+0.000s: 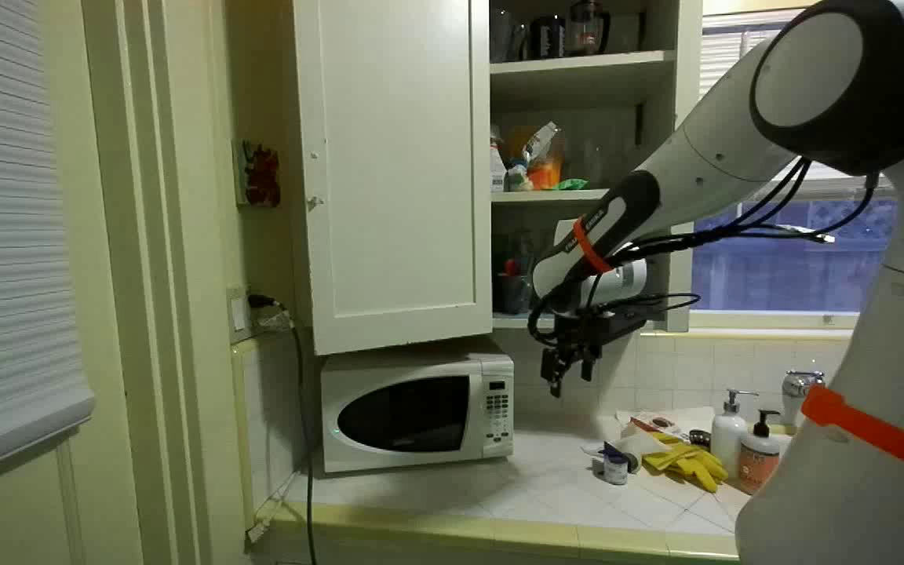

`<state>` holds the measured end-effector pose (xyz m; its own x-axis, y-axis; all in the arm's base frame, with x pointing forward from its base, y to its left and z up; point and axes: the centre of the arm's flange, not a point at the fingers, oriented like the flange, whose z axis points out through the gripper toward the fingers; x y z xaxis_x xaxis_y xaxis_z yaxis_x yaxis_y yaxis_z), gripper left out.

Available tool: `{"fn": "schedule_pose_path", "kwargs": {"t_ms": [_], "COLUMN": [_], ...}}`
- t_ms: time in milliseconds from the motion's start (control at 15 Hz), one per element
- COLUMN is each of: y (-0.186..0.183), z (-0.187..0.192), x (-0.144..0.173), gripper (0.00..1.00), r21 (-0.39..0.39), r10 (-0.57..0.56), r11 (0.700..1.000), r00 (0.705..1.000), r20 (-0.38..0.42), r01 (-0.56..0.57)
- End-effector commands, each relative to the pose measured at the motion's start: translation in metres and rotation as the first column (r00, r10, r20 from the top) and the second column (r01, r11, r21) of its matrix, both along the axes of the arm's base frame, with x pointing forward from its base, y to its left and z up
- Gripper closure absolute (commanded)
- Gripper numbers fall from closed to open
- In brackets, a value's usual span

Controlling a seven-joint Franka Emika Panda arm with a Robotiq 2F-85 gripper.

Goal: Put the black and white object on the second shelf of the open cabinet on the right.

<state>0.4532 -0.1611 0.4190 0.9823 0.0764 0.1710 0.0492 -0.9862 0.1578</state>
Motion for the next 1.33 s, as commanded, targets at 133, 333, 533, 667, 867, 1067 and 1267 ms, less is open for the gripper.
{"fn": "schedule_pose_path", "kwargs": {"t_ms": [133, 333, 533, 667, 867, 1067, 1267], "y": [-0.012, -0.03, -0.026, -0.032, -0.042, -0.053, -0.058], "z": [-0.017, -0.044, -0.042, -0.048, -0.076, -0.123, -0.161], "x": [0.004, 0.009, -0.001, 0.002, 0.006, 0.011, 0.007], "gripper": [0.0, 0.0, 0.0, 0.0, 0.0, 0.0, 0.0], "r21": [-0.022, -0.063, -0.036, -0.04, -0.186, -0.309, -0.365], "r10": [0.038, 0.011, -0.008, -0.02, -0.026, -0.058, -0.124], "r11": [0.999, 0.998, 0.999, 0.999, 0.982, 0.95, 0.926], "r00": [0.999, 0.994, 0.994, 0.993, 0.994, 0.995, 0.991], "r20": [-0.031, -0.106, -0.105, -0.118, -0.102, -0.084, -0.047], "r01": [-0.039, -0.017, 0.004, 0.015, 0.007, 0.029, 0.098]}}
